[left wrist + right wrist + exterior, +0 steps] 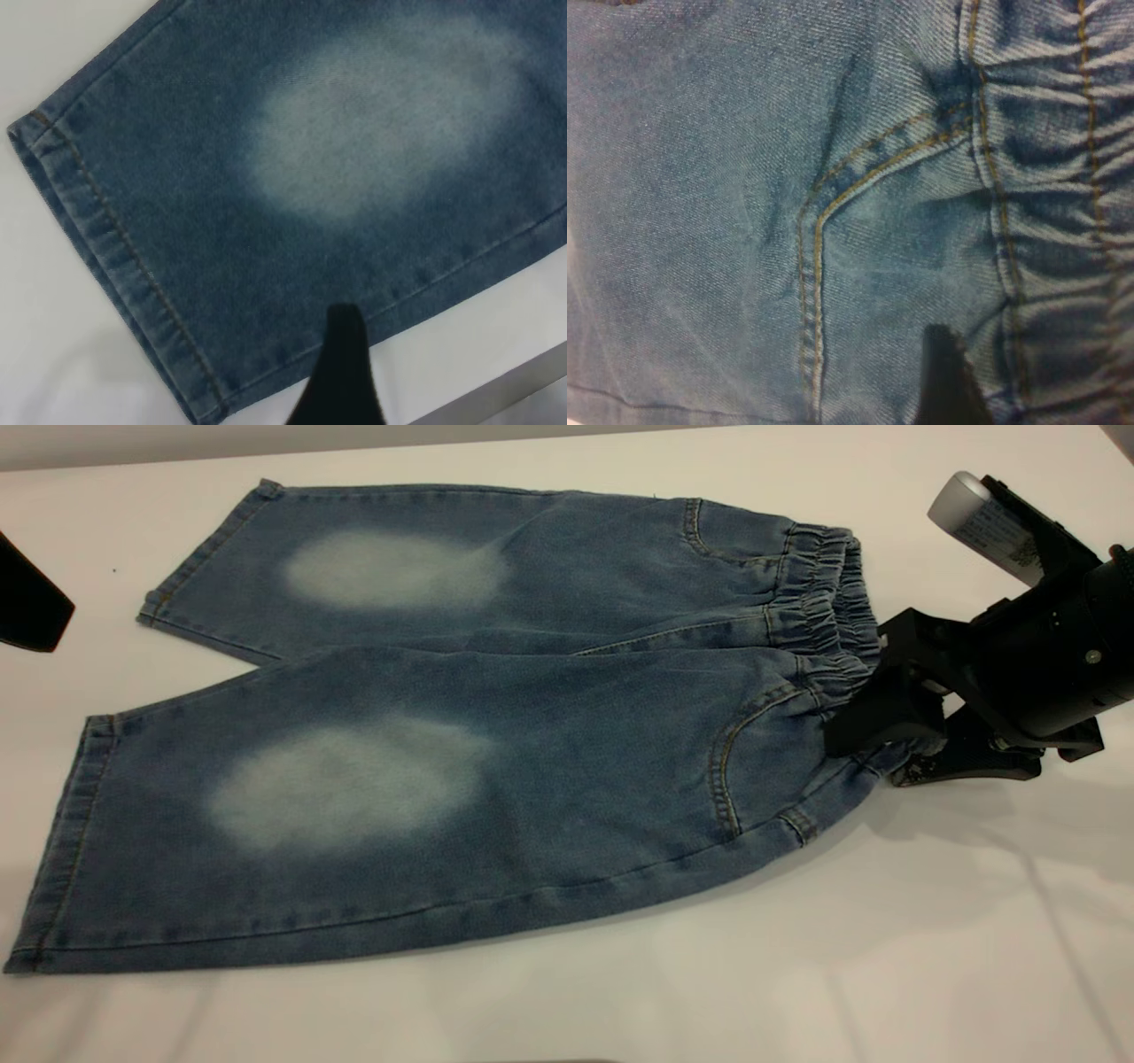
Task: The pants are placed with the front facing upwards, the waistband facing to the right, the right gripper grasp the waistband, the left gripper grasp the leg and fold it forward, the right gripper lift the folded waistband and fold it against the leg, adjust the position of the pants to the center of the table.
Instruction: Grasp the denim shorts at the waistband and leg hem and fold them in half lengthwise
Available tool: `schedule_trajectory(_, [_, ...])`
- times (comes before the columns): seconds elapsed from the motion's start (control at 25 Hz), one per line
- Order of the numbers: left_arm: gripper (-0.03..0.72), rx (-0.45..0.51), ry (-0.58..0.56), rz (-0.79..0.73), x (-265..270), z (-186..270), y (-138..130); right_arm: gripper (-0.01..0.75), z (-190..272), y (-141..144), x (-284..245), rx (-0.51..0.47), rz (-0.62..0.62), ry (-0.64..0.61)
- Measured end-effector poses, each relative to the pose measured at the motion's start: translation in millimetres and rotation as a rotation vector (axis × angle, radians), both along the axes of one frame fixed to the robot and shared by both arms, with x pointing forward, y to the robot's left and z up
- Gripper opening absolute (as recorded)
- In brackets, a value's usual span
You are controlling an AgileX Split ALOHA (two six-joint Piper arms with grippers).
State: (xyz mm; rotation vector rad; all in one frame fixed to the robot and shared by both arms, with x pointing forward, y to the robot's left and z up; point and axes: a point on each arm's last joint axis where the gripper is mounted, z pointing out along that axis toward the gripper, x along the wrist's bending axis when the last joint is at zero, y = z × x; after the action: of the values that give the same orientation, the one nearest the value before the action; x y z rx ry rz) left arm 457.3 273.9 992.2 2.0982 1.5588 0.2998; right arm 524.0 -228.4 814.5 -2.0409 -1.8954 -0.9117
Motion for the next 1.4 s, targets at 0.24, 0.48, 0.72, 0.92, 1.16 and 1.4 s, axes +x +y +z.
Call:
schedule_trajectory(0.24, [0.566, 0.054, 0.021, -0.038, 0.4, -5.0, 2.7, 0.062, 0.5, 0.7, 0.0, 0.008, 0.003, -0.002])
schedule_trajectory(0.48, [0.566, 0.182, 0.196, -0.141, -3.7, -26.3, 10.3, 0.04, 2.0, 2.7, 0.0, 0.03, 0.023, -0.016])
schedule_trajectory(0.72, [0.566, 0.382, 0.287, -0.281, 0.5, -46.1, 24.4, 0.04, 2.1, 2.9, 0.0, 0.032, 0.025, -0.018])
schedule_trajectory(0.92, [0.566, 0.392, 0.33, -0.302, 7.1, -63.8, 25.3, 0.04, 2.1, 2.9, 0.0, 0.032, 0.025, -0.018])
schedule_trajectory(1.16, [0.566, 0.392, 0.357, -0.368, 16.3, -88.3, 24.1, 0.041, 2.1, 2.9, 0.0, 0.031, 0.026, -0.019])
schedule_trajectory(1.4, [0.566, 0.397, 0.341, -0.441, 26.5, -113.9, 15.0, 0.042, 2.1, 2.9, 0.0, 0.032, 0.026, -0.019])
